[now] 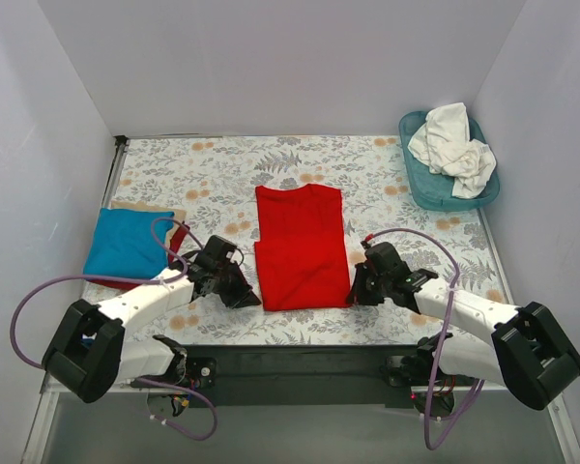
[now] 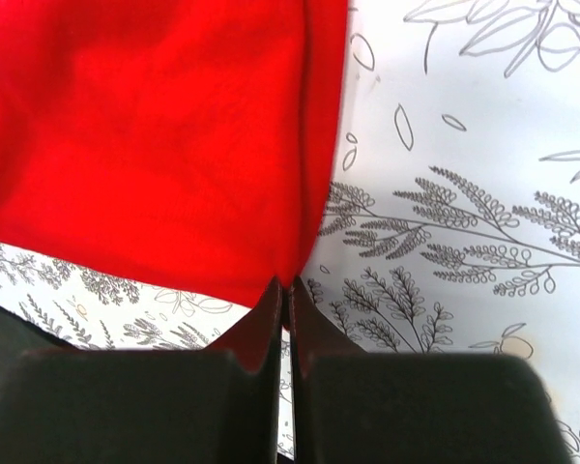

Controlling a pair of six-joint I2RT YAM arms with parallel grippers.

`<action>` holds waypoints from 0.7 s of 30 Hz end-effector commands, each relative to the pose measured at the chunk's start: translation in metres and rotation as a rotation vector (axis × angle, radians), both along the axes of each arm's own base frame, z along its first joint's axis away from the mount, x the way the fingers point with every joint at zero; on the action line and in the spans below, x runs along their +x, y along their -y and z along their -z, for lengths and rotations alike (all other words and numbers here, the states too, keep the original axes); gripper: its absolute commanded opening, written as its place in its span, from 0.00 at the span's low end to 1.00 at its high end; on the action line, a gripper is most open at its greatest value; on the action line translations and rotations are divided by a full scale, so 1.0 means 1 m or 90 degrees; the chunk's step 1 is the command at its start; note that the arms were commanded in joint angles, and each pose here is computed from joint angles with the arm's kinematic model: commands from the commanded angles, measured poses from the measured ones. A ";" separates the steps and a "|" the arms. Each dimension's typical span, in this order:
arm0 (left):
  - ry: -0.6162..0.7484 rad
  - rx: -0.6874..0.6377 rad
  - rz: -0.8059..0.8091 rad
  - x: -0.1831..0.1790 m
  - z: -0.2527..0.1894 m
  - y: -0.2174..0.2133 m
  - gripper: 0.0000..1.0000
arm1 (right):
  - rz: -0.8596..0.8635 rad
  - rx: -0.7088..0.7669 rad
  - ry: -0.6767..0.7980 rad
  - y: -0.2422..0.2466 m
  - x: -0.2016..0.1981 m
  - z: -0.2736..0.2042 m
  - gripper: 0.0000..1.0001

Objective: Fold and stack the t-shirts
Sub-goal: Fold the tshirt

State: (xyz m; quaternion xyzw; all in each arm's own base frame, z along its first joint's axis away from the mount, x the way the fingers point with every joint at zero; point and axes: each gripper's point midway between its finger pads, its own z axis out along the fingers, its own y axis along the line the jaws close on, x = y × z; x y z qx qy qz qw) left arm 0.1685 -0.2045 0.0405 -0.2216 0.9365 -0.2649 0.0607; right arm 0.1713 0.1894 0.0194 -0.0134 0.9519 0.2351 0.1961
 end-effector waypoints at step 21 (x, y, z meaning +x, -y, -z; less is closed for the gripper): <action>-0.022 0.014 0.028 -0.022 0.032 0.008 0.34 | 0.000 -0.009 -0.030 0.014 -0.024 0.013 0.01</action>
